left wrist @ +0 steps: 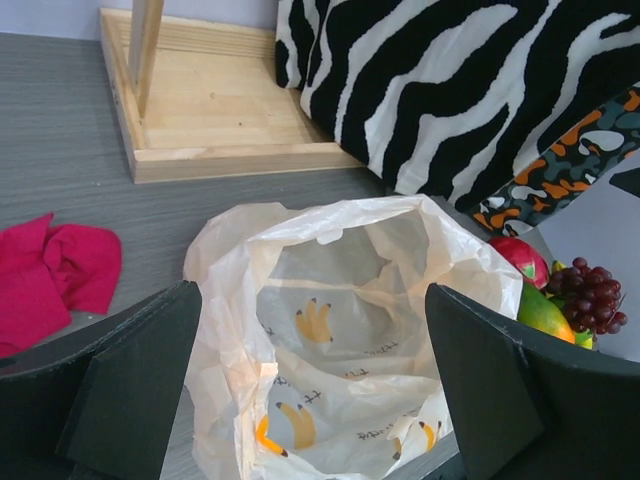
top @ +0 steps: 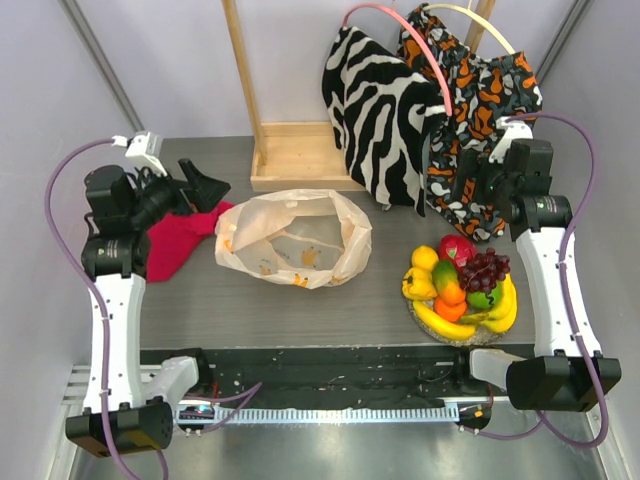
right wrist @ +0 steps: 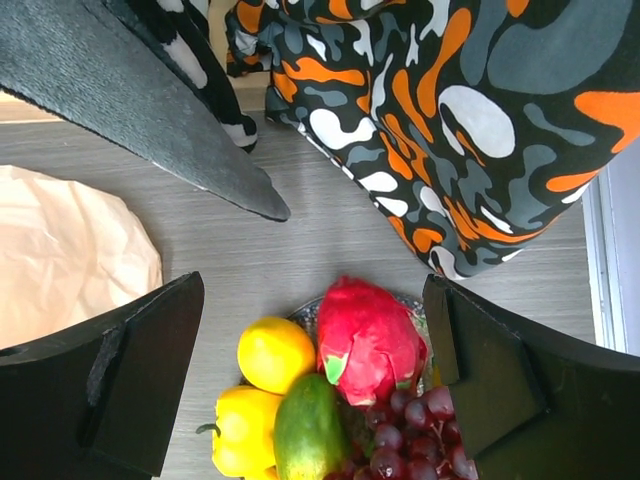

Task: Take the fake fruits out of the plastic bag
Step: Reset both arms

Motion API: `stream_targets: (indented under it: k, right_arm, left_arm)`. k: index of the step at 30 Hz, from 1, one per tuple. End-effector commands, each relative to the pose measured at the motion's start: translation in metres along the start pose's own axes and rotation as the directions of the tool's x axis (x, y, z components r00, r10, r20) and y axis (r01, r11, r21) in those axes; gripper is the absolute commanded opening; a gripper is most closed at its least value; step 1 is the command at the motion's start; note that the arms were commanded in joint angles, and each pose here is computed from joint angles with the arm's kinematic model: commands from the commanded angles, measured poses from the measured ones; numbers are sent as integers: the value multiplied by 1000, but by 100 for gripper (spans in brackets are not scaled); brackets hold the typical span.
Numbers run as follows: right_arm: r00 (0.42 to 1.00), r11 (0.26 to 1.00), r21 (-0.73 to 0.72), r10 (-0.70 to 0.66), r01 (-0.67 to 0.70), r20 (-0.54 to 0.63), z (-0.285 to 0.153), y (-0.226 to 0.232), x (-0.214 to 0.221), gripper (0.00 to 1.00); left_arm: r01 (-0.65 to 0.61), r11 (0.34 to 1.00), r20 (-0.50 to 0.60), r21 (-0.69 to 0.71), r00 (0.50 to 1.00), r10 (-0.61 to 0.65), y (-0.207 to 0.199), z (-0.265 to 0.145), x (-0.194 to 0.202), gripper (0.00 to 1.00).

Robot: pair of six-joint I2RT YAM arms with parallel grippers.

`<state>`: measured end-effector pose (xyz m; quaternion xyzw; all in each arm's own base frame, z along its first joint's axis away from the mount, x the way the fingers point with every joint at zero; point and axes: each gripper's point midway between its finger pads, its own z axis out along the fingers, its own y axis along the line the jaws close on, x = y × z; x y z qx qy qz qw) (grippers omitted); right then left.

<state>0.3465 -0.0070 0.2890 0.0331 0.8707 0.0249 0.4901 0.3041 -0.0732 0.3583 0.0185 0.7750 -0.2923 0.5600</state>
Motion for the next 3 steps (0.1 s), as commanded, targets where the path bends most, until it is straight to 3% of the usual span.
stream_targets:
  k: [1,3]
  right_arm:
    - [997,1000,-21,12,-10,77,-2,4,-20,100]
    - [996,1000,-23,13,-11,89,-4,5,-24,99]
  left_arm:
    - [-59,998,65,-1,996,59,-6,-5,-22,100]
    - [-57,998,70,2,996,57,-6,-4,-23,100]
